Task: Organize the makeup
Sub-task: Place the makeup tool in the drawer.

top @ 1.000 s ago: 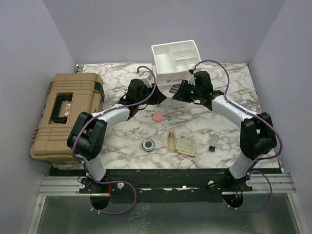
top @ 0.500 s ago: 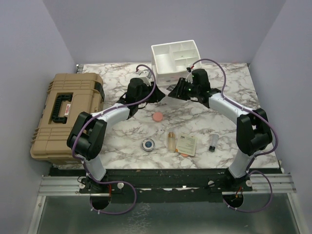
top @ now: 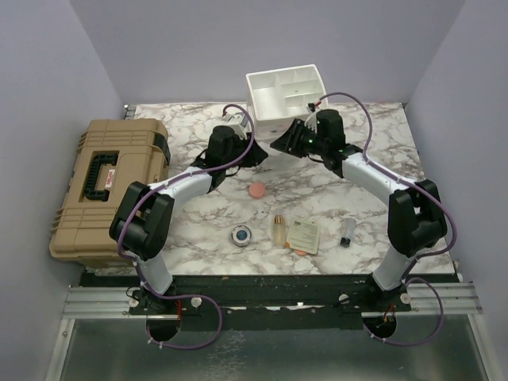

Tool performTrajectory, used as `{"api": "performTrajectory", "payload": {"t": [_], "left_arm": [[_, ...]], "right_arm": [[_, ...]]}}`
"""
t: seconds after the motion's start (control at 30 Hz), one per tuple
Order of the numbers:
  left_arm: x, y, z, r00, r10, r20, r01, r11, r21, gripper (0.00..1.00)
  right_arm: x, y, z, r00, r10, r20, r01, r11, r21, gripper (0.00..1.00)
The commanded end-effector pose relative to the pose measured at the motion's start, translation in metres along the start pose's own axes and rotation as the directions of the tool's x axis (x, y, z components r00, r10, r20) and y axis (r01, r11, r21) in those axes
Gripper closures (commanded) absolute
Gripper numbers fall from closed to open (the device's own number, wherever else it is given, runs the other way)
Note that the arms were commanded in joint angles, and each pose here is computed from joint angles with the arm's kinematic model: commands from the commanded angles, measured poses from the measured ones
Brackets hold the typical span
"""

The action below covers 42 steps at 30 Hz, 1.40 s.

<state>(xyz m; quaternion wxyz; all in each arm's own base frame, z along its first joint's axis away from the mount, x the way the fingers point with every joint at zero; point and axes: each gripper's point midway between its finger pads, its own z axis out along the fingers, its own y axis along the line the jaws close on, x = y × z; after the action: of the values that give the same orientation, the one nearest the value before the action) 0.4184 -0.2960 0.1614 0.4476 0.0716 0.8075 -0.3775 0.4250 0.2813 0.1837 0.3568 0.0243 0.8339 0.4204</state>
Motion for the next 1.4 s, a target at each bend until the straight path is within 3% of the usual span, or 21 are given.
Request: {"api": "performTrajectory", "payload": {"t": [0.0, 0.3, 0.5, 0.8, 1.37], "left_arm": [[0.008, -0.002, 0.004, 0.999, 0.012, -0.040, -0.012, 1.000, 0.007, 0.74], [0.005, -0.005, -0.002, 0.999, 0.011, -0.030, -0.011, 1.000, 0.008, 0.74], [0.007, -0.005, -0.001, 0.999, 0.004, -0.035, -0.004, 1.000, 0.013, 0.75], [0.005, -0.008, -0.002, 1.000, -0.004, -0.026, 0.004, 1.000, 0.024, 0.75], [-0.001, -0.012, 0.000, 1.000, -0.001, -0.016, 0.002, 0.999, 0.033, 0.74]], "right_arm": [[-0.039, 0.033, -0.012, 0.990, -0.063, 0.124, 0.069, 0.996, -0.052, 0.59], [-0.034, -0.022, -0.015, 0.983, -0.155, 0.094, 0.132, 0.968, 0.215, 0.61], [-0.015, -0.051, 0.004, 0.959, -0.270, -0.086, 0.283, 0.923, 0.262, 0.77], [-0.001, -0.074, 0.028, 0.913, -0.350, -0.210, 0.404, 0.850, 0.339, 0.78], [-0.041, -0.100, 0.014, 0.912, -0.399, -0.092, 0.369, 0.703, 0.608, 0.76]]}}
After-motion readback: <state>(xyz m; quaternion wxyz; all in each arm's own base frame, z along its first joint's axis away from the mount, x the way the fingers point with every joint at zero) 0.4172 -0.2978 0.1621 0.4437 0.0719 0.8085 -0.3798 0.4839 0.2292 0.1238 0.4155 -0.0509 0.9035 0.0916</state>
